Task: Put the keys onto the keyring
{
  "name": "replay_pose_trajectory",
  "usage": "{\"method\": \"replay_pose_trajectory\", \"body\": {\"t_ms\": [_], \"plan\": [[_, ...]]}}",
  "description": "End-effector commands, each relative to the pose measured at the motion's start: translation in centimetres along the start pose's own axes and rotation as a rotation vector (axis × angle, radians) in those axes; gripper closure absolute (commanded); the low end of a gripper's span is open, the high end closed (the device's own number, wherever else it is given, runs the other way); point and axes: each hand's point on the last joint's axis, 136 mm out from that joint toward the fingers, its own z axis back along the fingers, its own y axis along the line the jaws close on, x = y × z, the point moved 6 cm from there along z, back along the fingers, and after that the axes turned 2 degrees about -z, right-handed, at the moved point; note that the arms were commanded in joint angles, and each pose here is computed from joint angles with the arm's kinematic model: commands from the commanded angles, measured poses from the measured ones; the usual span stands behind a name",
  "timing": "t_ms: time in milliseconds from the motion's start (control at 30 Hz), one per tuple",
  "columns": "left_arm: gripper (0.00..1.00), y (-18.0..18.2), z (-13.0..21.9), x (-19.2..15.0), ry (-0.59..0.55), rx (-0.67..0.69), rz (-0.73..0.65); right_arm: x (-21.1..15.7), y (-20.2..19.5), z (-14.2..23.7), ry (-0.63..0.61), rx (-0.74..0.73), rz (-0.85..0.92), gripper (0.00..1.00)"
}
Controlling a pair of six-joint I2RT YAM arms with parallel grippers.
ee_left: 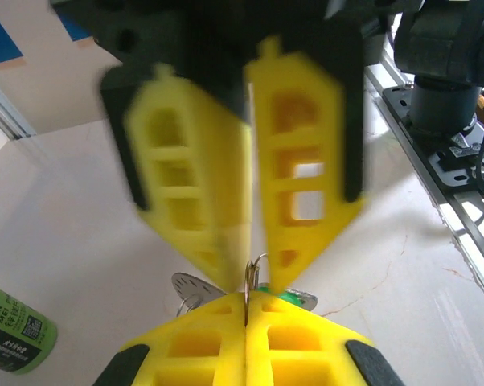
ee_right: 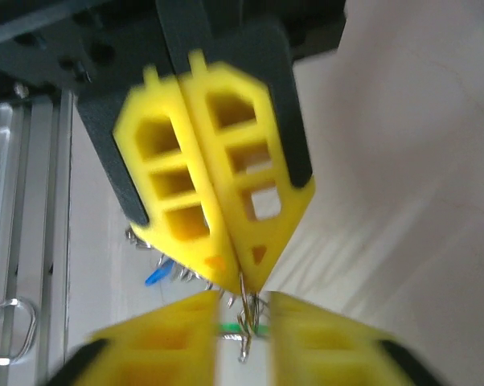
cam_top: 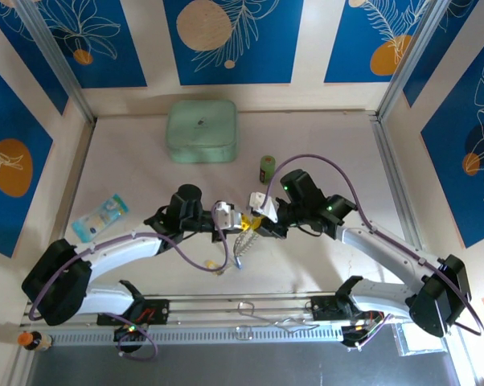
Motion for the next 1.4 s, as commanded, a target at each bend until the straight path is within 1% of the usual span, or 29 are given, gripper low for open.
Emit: {"method": "replay_pose_trajectory", "body": {"t_ms": [0,133,267,433,533,633,767,900,1100,1133,1233,1367], "plan": [[1.0,-0.2,0.2,0.6,-0.052,0.022,-0.01,0.7,0.1,0.9,-0.156,0.006,-0.05,0.65],[1.0,-0.2,0.2,0.9,-0.114,0.041,0.001,-0.8,0.0,1.0,-0.21,-0.025,-0.139,0.64],[1.0,-0.1,0.1,1.0,-0.13,0.038,0.017,-1.7,0.3,0.9,-0.203,-0.024,-0.17,0.65],[1.0,-0.1,0.0,0.9,-0.136,0.038,0.03,-1.8,0.5,0.8,-0.197,0.0,-0.173,0.71],[1.0,-0.1,0.0,0.9,-0.139,0.038,0.034,-1.7,0.5,0.7,-0.199,0.001,-0.173,0.79],[1.0,-0.1,0.0,0.9,-0.139,0.037,0.034,-1.7,0.4,0.7,-0.196,0.003,-0.172,0.91],[1.0,-0.1,0.0,1.0,-0.137,0.037,0.033,-1.9,0.3,0.7,-0.17,-0.009,-0.169,1.0],[1.0,0.1,0.0,1.1,-0.138,0.039,0.042,-2.4,0.1,0.3,-0.137,-0.013,-0.173,1.0],[1.0,-0.1,0.0,1.3,-0.157,0.024,0.056,-2.4,-0.1,-0.6,-0.142,0.023,-0.189,1.0],[1.0,-0.1,0.0,1.3,-0.155,0.023,0.058,-2.3,-0.1,-0.6,-0.148,0.023,-0.189,0.97],[1.0,-0.1,0.0,1.2,-0.146,0.022,0.055,-1.8,-0.2,-0.2,-0.187,0.003,-0.169,0.82],[1.0,-0.1,-0.1,1.0,-0.128,0.021,0.049,-1.9,0.1,0.3,-0.224,-0.016,-0.134,0.7]]}}
